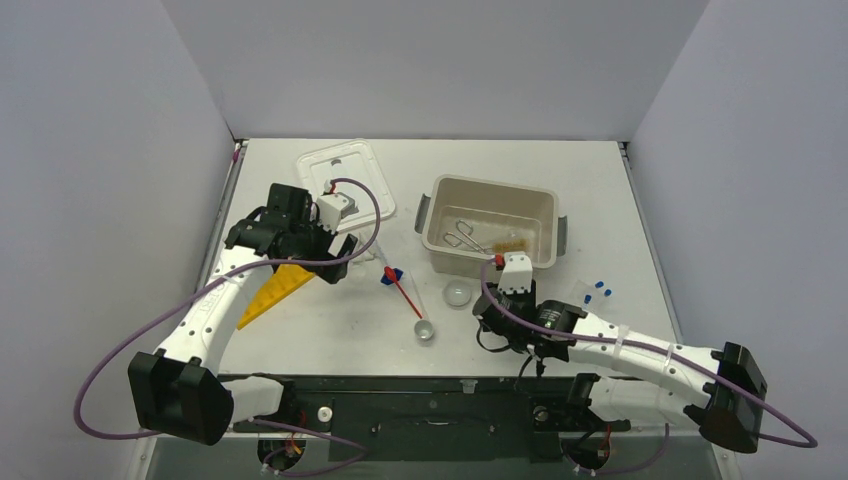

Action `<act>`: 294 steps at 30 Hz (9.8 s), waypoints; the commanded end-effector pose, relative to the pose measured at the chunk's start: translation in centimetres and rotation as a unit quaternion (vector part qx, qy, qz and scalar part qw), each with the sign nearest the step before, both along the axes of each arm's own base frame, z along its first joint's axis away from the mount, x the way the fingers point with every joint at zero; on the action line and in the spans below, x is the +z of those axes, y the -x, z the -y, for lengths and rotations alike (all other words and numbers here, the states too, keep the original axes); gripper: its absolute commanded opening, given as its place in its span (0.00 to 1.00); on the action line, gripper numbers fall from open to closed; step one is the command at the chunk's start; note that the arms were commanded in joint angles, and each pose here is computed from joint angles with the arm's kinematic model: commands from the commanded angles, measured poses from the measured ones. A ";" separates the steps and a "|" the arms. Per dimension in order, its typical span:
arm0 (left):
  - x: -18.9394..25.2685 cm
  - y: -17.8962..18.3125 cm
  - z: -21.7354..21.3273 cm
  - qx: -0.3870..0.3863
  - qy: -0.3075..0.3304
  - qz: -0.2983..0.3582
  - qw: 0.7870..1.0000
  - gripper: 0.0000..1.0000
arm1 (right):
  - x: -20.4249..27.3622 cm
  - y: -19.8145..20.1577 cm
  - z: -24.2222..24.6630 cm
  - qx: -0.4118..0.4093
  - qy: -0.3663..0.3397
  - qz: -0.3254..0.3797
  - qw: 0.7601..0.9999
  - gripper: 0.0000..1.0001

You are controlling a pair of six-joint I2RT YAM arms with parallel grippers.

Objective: Organize the chemistry lab equipment
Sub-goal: Pick up the collection bottle at the center of the board, then place the collection bottle in the storage box, then pick up the chemistry item at the center of the board, then place the chemistry item in the storage box, then pick up the chemistry item at the center of the board, then place the chemistry item in the storage box.

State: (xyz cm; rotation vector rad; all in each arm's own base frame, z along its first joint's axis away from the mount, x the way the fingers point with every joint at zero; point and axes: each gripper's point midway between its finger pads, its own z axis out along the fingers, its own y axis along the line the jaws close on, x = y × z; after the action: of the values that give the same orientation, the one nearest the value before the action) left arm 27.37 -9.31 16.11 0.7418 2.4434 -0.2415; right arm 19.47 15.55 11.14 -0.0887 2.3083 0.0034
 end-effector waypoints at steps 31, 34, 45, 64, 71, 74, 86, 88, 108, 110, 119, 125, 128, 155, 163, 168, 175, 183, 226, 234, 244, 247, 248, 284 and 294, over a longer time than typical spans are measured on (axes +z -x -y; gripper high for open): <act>0.9 -0.7 0.1 -0.004 0.007 0.026 1.000 0.97 | -4.6 1.4 1.4 -0.067 0.055 -0.003 0.996 0.01; 0.9 -0.5 0.1 -0.004 0.006 0.027 1.000 0.97 | -3.6 1.0 1.1 -0.066 0.053 0.006 0.996 0.00; 1.5 -0.6 0.0 -0.004 0.007 0.033 0.999 0.96 | 10.1 -1.3 -0.9 -0.020 -0.033 0.083 0.996 0.00; 1.0 -0.7 0.0 -0.003 0.007 0.029 1.000 0.97 | 11.0 -12.7 6.5 -0.143 0.038 0.068 0.987 0.00; 1.0 -0.6 -0.1 -0.002 0.007 0.026 1.000 0.97 | 4.4 -15.4 6.3 -0.159 0.063 0.019 0.985 0.00; 1.1 -0.5 -0.1 -0.004 0.007 0.027 1.000 0.97 | 2.5 -16.0 6.3 -0.163 0.073 0.004 0.984 0.00; 1.3 -0.1 -0.3 -0.009 0.004 0.026 1.000 0.97 | 2.1 -16.7 5.2 -0.155 0.046 0.003 0.987 0.45; 1.4 0.0 -0.3 -0.009 0.005 0.026 1.000 0.97 | 3.2 -16.4 5.1 -0.150 0.036 0.011 0.988 0.48; 2.1 -0.5 -0.2 -0.003 0.007 0.026 1.000 0.97 | 2.6 2.3 -5.6 0.057 -0.007 -0.008 0.998 0.53; 2.0 -0.5 -0.2 -0.002 0.007 0.025 1.000 0.97 | 0.9 4.8 -7.1 0.088 -0.011 -0.023 0.996 0.53; 1.4 -0.5 -0.3 0.002 0.002 0.018 1.000 0.96 | -4.5 9.9 -10.0 0.135 0.003 -0.076 0.988 0.52; 1.6 -0.2 -0.2 0.000 0.007 0.024 1.000 0.97 | -6.7 12.0 -9.3 0.126 0.000 -0.098 0.987 0.53; 1.6 0.1 -0.2 0.000 0.008 0.023 1.000 0.97 | -7.9 13.0 -9.3 0.120 -0.007 -0.111 0.987 0.53; 2.3 0.5 -0.3 -0.003 0.011 0.034 0.999 0.96 | -10.9 14.8 -8.2 0.088 -0.007 -0.101 0.991 0.32; 1.6 0.6 -0.6 -0.003 0.002 0.027 1.000 0.97 | -10.1 14.3 -8.8 0.099 -0.019 -0.084 0.991 0.00; 1.9 0.7 -0.5 -0.004 0.005 0.028 1.000 0.97 | -5.9 13.4 -9.3 0.116 -0.045 -0.043 0.991 0.00; 2.1 0.6 -0.4 -0.005 0.006 0.031 0.999 0.97 | 6.4 9.5 -8.6 0.119 -0.106 0.045 0.986 0.00; 1.1 0.7 -0.4 -0.002 0.004 0.009 1.000 0.97 | 13.6 -3.2 -2.1 0.000 -0.092 0.079 0.993 0.00; 2.3 2.8 -2.0 0.015 -0.024 0.000 1.000 0.97 | 4.1 -21.5 3.5 -0.155 -0.021 -0.002 0.988 0.56; 3.4 2.5 -2.2 0.011 -0.031 0.006 0.999 0.97 | 8.7 -15.1 5.1 -0.158 -0.071 0.036 0.984 0.65; 2.6 1.9 -1.5 0.001 -0.023 0.002 1.000 0.97 | 2.1 -3.5 6.8 -0.168 -0.123 -0.010 0.978 0.64; 2.3 2.0 -1.2 -0.001 -0.016 -0.002 1.000 0.97 | 0.0 -1.5 7.3 -0.179 -0.120 -0.024 0.976 0.64; 2.3 2.0 -1.1 -0.002 -0.014 -0.002 1.000 0.97 | -0.3 -1.2 7.2 -0.177 -0.119 -0.028 0.977 0.64; 1.5 1.8 -1.0 -0.008 -0.016 0.008 1.000 0.97 | 10.6 -1.5 -1.3 0.050 -0.229 -0.015 0.972 0.00; 1.7 2.2 -1.2 -0.006 -0.018 0.015 1.000 0.96 | 11.1 -10.3 -0.2 0.011 -0.196 -0.010 0.981 0.00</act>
State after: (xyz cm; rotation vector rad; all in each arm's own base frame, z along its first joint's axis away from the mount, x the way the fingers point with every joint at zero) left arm 24.52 -7.71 16.51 0.7670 2.4934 -0.1908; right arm 26.51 16.44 24.41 0.0933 2.2345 0.5294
